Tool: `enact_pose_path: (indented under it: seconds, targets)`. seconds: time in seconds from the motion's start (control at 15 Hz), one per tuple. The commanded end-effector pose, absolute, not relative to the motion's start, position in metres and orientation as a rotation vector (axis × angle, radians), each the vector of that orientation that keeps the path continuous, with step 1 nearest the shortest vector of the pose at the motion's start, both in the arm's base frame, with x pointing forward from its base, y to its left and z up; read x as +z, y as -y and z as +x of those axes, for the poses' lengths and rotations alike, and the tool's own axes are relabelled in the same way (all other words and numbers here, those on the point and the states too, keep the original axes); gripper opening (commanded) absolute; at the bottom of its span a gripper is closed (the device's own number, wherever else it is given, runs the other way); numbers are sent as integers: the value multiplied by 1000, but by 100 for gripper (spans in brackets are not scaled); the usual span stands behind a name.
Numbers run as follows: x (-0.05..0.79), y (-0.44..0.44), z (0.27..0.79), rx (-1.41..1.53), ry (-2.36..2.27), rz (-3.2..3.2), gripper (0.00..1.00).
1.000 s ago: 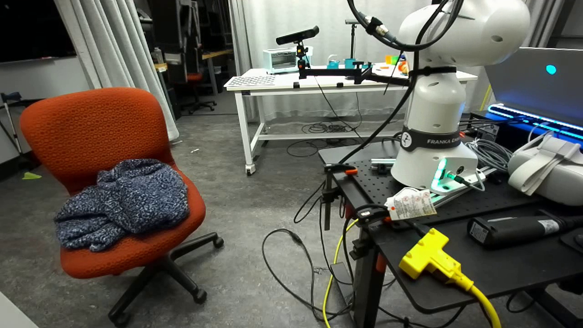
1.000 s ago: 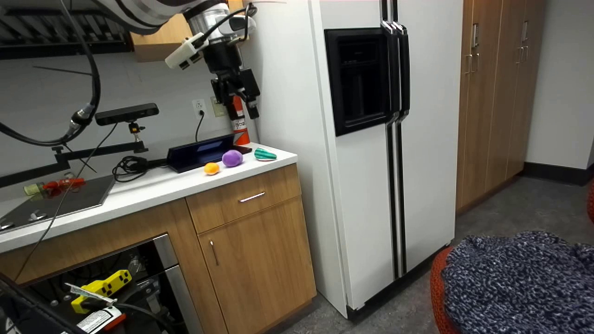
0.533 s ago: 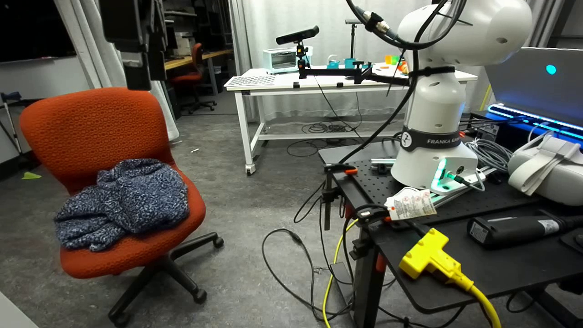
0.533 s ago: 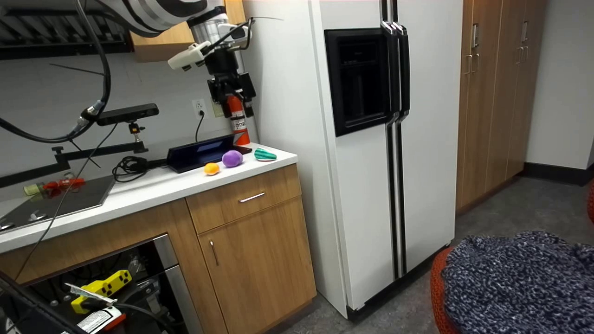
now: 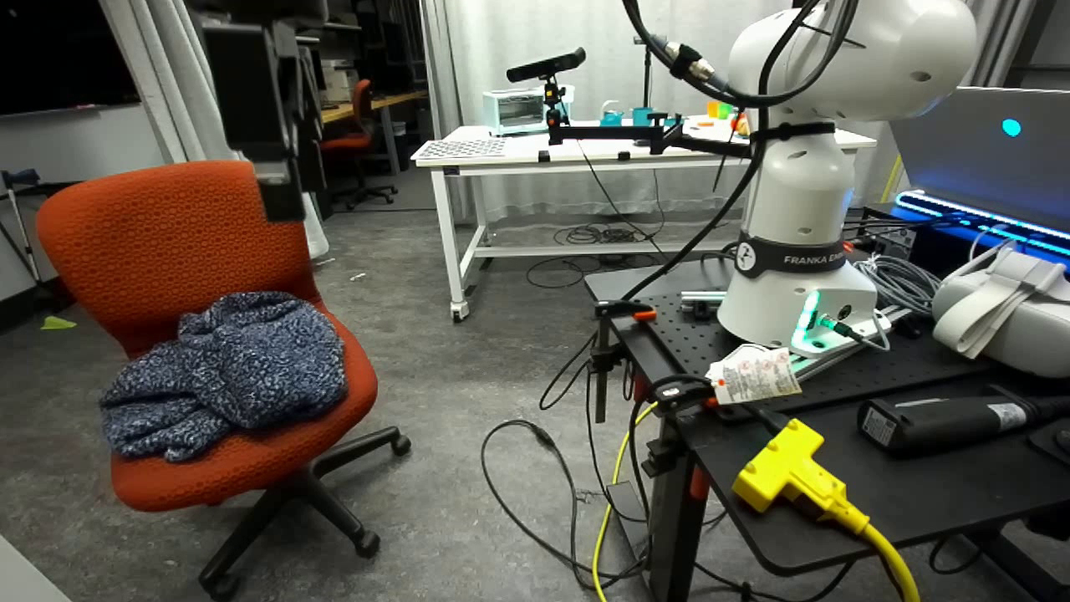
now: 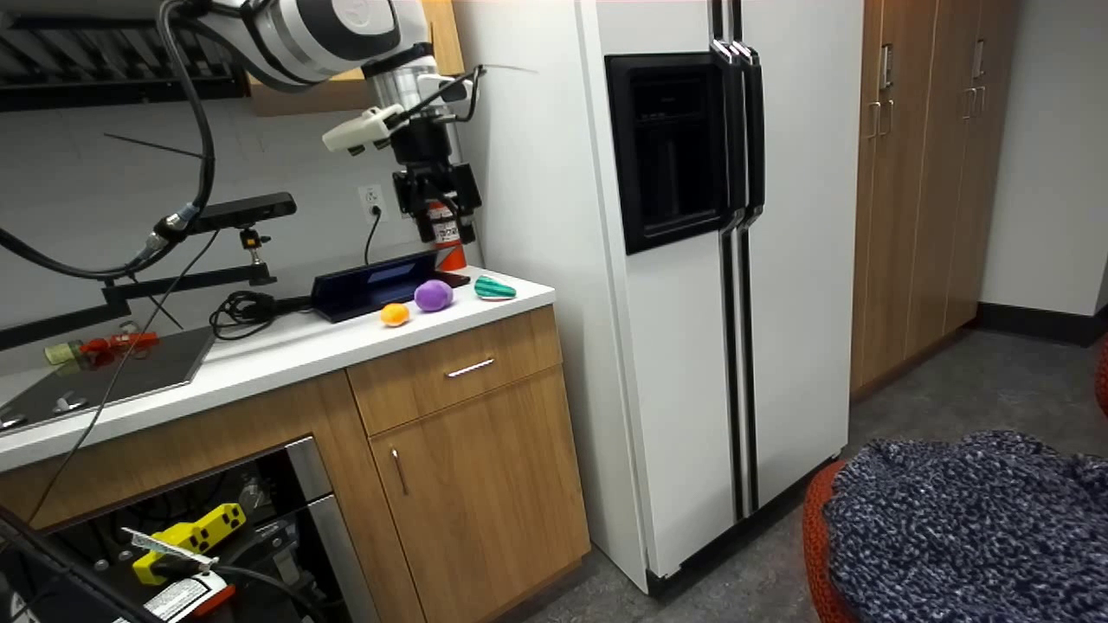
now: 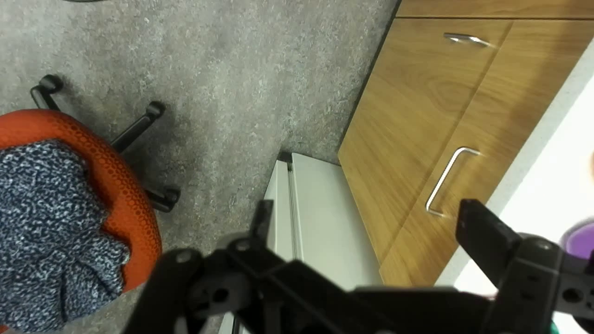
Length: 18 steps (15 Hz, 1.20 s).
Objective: Open the drawer on the right
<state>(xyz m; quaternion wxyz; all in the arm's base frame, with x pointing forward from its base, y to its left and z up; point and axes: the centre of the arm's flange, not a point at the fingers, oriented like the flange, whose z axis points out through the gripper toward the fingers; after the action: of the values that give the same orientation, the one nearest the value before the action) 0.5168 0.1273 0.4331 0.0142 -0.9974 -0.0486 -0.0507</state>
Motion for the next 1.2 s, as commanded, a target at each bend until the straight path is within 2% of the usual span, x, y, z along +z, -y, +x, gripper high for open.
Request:
enact_pose_path:
  seconds: [0.0,0.67,1.13]
  targets:
    - [387,-145,541,-110,200,-3060,100]
    - [289,-188,609,-138,131,-2970,100]
    - [285,-183,605,-124,127,-2982,100]
